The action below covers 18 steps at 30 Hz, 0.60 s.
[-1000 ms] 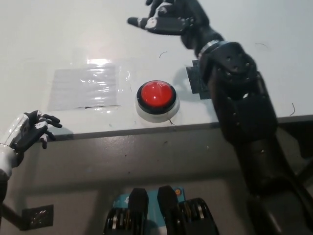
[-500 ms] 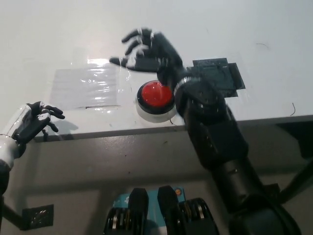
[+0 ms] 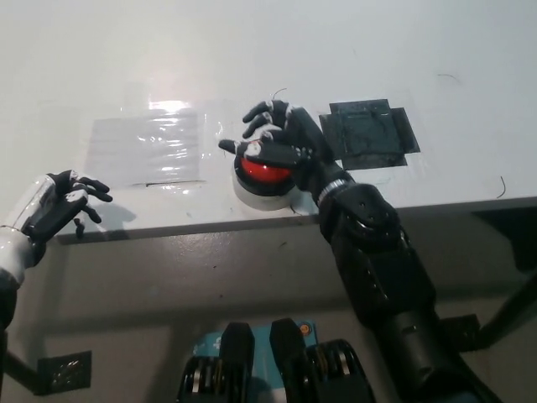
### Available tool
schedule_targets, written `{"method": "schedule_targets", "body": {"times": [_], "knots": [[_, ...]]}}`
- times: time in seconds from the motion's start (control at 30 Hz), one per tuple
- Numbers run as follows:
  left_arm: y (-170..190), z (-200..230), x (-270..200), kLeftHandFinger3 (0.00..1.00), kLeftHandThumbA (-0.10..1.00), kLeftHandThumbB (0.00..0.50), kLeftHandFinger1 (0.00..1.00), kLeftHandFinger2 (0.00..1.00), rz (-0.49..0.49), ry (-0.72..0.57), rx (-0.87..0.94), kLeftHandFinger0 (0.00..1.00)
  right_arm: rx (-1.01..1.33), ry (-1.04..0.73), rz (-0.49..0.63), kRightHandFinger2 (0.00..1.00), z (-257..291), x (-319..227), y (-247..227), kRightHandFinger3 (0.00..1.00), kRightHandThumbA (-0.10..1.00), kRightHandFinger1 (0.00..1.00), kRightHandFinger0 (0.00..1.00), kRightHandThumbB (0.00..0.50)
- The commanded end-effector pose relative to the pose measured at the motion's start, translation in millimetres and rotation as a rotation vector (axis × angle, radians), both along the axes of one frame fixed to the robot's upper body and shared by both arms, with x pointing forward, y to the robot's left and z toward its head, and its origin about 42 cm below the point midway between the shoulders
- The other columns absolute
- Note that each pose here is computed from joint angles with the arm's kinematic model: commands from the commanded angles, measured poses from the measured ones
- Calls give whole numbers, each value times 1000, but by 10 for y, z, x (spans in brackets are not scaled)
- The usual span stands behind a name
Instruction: The robot uses its right hand to make a fist and press the red button kept in the middle of the desk
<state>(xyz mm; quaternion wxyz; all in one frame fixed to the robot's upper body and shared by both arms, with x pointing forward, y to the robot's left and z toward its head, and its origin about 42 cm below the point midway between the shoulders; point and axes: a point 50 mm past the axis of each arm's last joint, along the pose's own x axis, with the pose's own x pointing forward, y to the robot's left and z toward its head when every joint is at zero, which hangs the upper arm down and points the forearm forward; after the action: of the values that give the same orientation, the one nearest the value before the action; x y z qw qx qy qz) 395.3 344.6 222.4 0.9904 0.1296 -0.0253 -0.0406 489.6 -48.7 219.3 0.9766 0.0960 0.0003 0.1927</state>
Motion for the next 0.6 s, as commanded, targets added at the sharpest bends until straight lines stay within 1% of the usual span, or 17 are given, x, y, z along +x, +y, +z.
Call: {"method": "schedule_targets", "body": {"times": [0.0,0.03,0.07,0.13,0.17,0.23,0.27,0.33,0.47,0.5,0.53,0.57], "knots": [[62,247,68,578,514,0,315,451,-8,-64,31,195,38,-55,2,293,119,12,-57,370,1000,0,0,43],[90,301,85,581,515,0,319,463,-7,-73,49,200,37,-54,5,294,102,19,-38,375,1000,0,0,42],[91,312,83,588,510,0,324,469,-9,-75,46,201,24,-28,9,299,50,-2,-33,381,1000,0,0,59],[88,340,100,606,505,0,325,478,-7,-80,52,202,18,-2,19,305,-10,-16,-37,392,1000,0,0,69],[88,352,108,612,505,0,324,479,-5,-85,56,200,11,26,23,304,-76,-27,-38,379,1000,0,0,84],[93,366,115,624,515,0,330,485,-5,-82,59,222,2,50,18,280,-130,-43,-39,353,1000,0,0,79],[97,386,125,617,516,0,329,483,-4,-80,54,218,2,67,20,257,-174,-58,-47,339,1000,0,0,83],[95,388,127,610,507,0,334,481,-5,-84,52,214,3,107,14,243,-262,-84,-79,338,1000,0,0,98],[93,458,157,610,504,0,334,491,-2,-92,63,197,18,137,3,225,-331,-83,-125,365,1000,0,0,88],[102,452,164,620,500,0,334,489,-1,-86,59,208,8,141,7,209,-348,-89,-141,350,1000,0,0,89],[105,451,169,618,510,0,336,483,-3,-85,58,209,6,148,12,219,-360,-93,-154,374,1000,0,0,101],[105,451,171,614,512,0,333,480,-6,-86,56,202,6,151,11,219,-365,-92,-156,375,1000,0,0,101]]}}
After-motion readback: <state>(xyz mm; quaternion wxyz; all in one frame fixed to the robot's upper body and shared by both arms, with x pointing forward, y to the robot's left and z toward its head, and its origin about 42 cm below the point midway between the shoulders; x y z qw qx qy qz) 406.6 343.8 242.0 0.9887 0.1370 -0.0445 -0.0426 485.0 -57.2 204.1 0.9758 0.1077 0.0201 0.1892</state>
